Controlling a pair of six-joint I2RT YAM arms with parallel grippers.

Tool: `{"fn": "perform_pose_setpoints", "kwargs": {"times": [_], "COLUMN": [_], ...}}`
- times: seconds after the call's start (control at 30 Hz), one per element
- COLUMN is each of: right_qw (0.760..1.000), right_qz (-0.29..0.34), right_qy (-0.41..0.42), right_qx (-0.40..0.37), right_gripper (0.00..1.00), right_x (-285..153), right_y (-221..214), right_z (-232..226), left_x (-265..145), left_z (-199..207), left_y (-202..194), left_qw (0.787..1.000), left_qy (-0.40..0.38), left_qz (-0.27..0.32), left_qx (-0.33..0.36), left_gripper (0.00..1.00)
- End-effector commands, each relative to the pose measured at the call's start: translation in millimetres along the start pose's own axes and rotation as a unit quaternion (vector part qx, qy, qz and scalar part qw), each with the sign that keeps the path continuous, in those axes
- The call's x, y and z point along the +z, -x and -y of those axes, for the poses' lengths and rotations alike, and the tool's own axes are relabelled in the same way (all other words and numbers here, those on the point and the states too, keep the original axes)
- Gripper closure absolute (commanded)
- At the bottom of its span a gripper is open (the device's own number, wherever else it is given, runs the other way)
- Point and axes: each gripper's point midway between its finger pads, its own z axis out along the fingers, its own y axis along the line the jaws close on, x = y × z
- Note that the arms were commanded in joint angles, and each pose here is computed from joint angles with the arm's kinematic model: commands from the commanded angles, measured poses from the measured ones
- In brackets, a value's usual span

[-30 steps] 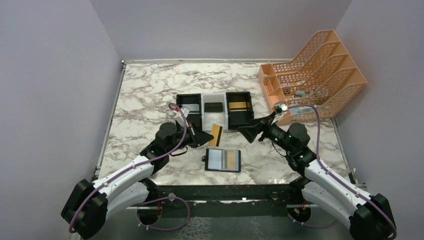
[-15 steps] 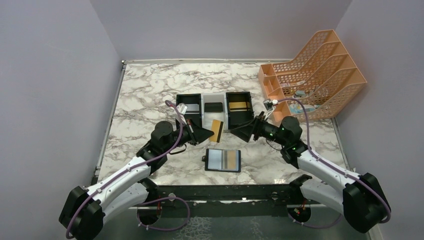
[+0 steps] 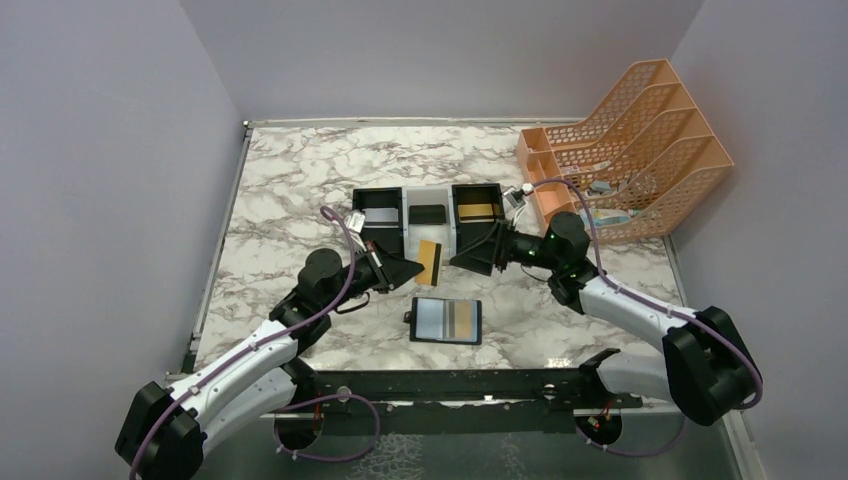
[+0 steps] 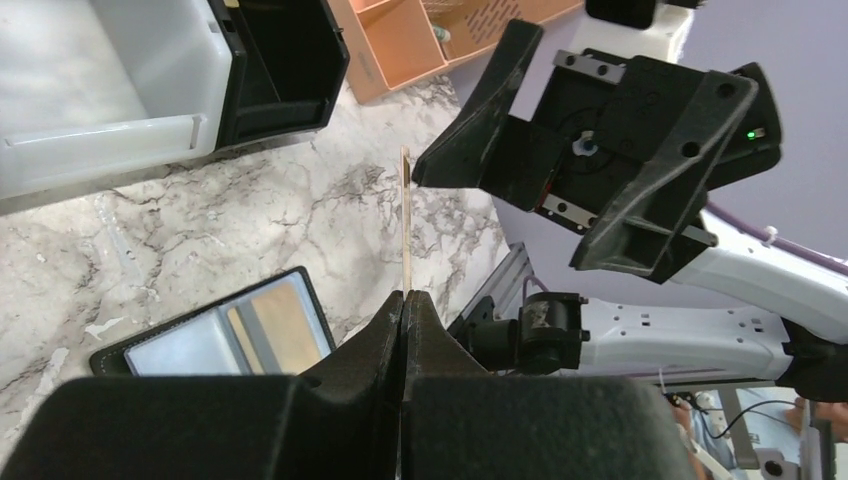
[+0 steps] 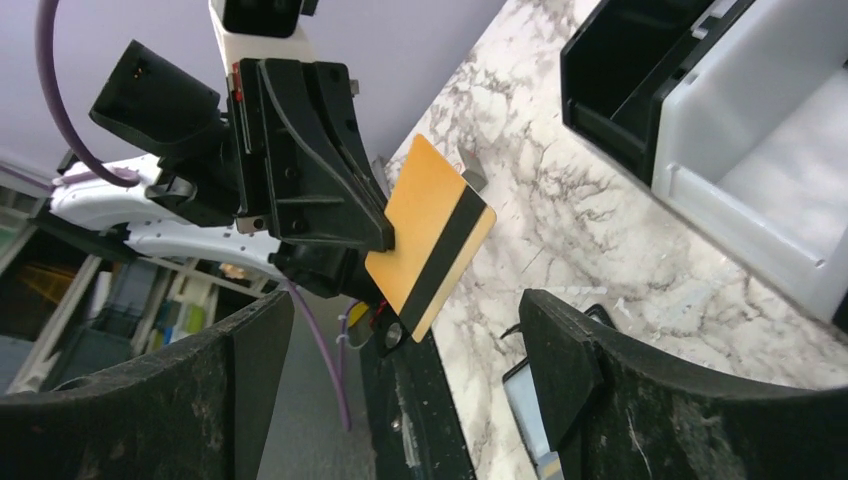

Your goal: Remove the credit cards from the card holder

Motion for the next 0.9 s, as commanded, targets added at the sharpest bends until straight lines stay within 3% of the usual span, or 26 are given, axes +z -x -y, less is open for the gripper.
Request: {"fn": "perform_pose_setpoints", "kwargs": {"times": [0.0, 0.33, 0.5, 0.87], "right_qw": [0.999, 0.997, 0.998, 0.997], "right_qz": [-0.008, -0.043, -0.023, -0.032], "right_qy": [0.052, 0.04, 0.022, 0.043], "right_qx": [0.003, 0.052, 0.053, 0.062], "right_gripper": [0.17, 0.25, 0.29, 0.47], "right_x": [3.5, 7.6, 9.8, 19.5], "right_y": [4.2, -5.5, -3.6, -7.8], "right_z": [-15.6, -7.8, 0.6, -4.6], "left_x": [-0.5, -0.6, -4.1, -7.1], "left_z": [16.5, 30.5, 30.9, 38.7], "left_y": [15.4, 22.0, 25.8, 26.5], "left_qw": [0.999, 0.999, 0.998, 0.996], "left_qy": [-0.023, -0.039, -0.041, -0.063], "left_qz": [0.029, 0.031, 0.047, 0.051], "left_qx": [-0.013, -0.014, -0.018, -0.03], "left_gripper": [1.0, 1.0, 1.0, 1.0]}}
